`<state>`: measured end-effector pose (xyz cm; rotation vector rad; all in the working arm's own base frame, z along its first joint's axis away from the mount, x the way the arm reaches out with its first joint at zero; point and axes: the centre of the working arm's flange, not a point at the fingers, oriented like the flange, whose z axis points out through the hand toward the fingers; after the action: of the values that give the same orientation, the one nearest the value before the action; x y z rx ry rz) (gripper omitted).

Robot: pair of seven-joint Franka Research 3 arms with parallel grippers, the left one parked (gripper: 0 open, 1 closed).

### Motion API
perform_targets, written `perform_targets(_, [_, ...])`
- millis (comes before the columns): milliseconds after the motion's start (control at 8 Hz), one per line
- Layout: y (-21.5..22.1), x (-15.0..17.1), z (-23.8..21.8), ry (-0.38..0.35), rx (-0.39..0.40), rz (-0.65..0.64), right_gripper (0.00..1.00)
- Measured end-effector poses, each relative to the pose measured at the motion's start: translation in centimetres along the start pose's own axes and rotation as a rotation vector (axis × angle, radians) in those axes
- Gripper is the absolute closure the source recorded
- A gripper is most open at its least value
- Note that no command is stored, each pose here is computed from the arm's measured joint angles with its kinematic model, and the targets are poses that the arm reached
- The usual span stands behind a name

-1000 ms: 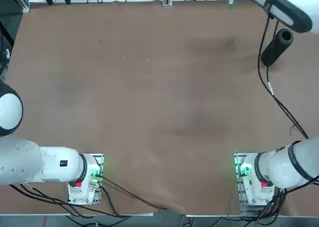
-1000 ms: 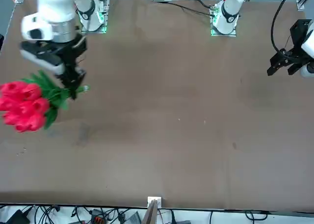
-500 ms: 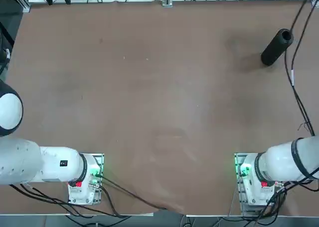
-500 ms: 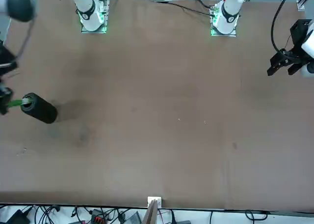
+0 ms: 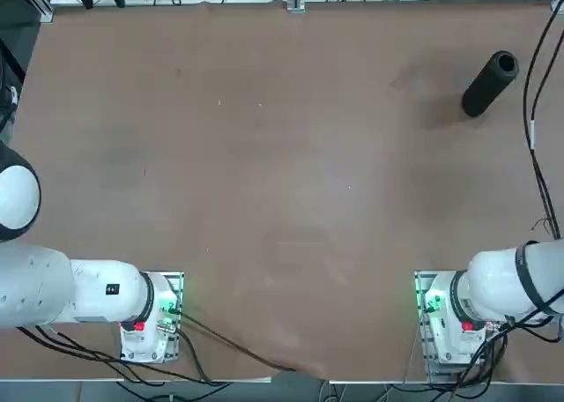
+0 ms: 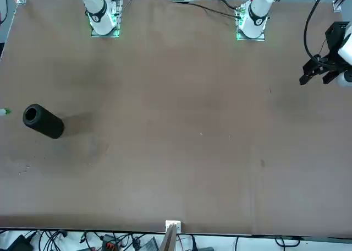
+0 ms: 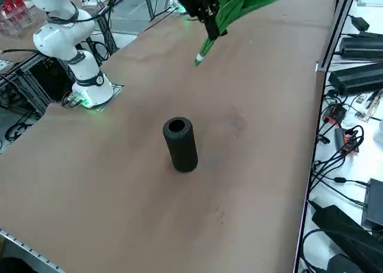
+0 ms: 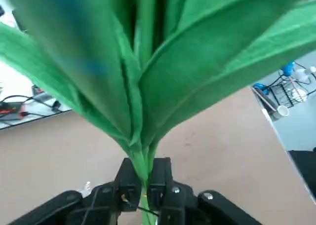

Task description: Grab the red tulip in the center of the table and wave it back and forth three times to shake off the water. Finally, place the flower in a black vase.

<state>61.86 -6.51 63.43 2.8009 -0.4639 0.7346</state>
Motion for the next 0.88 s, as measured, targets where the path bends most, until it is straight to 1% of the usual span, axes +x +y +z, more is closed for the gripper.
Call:
perform_targets(125, [-4.6,-1.3,-1.5,-0.016,0.033,-0.008,0.89])
perform_targets(250, [-10.1,-3.4,-3.5,-0.043,0.060,0.000,0.89])
perform_targets(375, [-15.3,-6.2,-5.7,-0.067,0.058,0.016,0.89])
perform_targets(500, [-19.7,-9.1,-7.8,-0.074,0.038,0.055,0.89])
perform_targets(625, [-23.1,-11.7,-9.6,-0.069,0.026,0.098,0.89])
perform_targets(750, [-25.0,-13.3,-10.5,-0.069,0.020,0.122,0.89])
perform_targets(875, [-25.2,-13.7,-10.7,-0.076,0.006,0.133,0.89])
